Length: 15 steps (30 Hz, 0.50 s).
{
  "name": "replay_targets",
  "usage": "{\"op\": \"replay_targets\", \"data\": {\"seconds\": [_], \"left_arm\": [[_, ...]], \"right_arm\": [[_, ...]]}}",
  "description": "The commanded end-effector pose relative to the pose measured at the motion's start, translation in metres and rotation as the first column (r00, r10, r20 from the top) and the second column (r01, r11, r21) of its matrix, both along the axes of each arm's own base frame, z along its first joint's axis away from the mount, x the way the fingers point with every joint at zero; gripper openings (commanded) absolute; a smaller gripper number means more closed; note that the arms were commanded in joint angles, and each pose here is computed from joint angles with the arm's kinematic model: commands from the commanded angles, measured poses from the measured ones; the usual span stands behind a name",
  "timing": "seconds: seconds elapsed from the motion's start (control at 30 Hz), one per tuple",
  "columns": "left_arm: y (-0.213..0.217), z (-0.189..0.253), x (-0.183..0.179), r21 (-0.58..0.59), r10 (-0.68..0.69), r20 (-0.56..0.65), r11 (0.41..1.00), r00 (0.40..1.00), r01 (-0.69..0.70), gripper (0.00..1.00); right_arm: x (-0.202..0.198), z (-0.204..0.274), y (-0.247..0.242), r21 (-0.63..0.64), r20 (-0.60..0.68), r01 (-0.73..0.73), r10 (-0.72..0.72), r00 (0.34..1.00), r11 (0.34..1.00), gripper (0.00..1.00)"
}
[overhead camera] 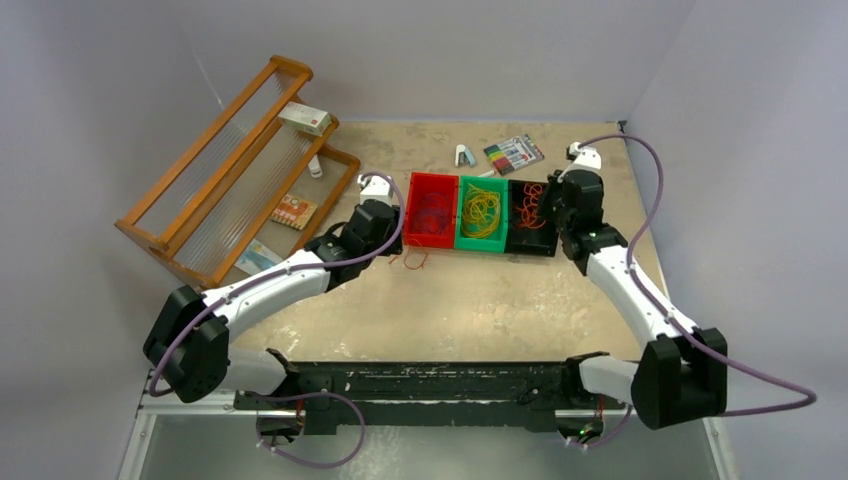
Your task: Untangle the cables
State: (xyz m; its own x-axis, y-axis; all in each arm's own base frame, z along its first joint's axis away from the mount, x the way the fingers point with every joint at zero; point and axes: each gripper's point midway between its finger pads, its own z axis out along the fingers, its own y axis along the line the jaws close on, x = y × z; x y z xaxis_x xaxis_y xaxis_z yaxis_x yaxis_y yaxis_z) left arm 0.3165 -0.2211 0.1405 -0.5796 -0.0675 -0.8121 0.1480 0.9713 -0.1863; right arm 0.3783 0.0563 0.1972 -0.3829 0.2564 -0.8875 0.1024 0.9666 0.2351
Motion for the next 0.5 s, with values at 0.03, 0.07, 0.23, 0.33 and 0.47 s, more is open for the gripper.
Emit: {"op": "replay_targets", "data": {"seconds": [0.03,0.07,0.23,0.33,0.47], "left_arm": [[-0.003,0.013,0.006,-0.034,0.008,0.047,0.999,0.999,-0.006,0.45],[-0.004,0.012,0.006,-0.032,0.006,0.047,0.999,0.999,-0.005,0.44],[-0.002,0.012,0.005,-0.023,0.006,0.047,1.0,0.999,-0.005,0.44],[0.0,0.011,0.005,-0.018,0.01,0.048,1.0,0.999,-0.009,0.45],[0.002,0.012,0.003,-0.016,0.015,0.05,1.0,0.999,-0.015,0.45]], "right_arm": [[0.013,-0.009,-0.003,-0.012,-0.038,-0.012,0.012,0.999,1.0,0.0],[0.015,-0.014,-0.003,-0.009,-0.047,-0.017,0.017,0.999,1.0,0.0],[0.028,-0.042,0.004,0.016,-0.1,-0.056,0.058,0.993,0.998,0.0],[0.037,-0.063,0.008,0.027,-0.145,-0.073,0.076,0.987,0.997,0.0],[0.048,-0.091,0.013,0.043,-0.206,-0.097,0.103,0.973,0.994,0.0]]}}
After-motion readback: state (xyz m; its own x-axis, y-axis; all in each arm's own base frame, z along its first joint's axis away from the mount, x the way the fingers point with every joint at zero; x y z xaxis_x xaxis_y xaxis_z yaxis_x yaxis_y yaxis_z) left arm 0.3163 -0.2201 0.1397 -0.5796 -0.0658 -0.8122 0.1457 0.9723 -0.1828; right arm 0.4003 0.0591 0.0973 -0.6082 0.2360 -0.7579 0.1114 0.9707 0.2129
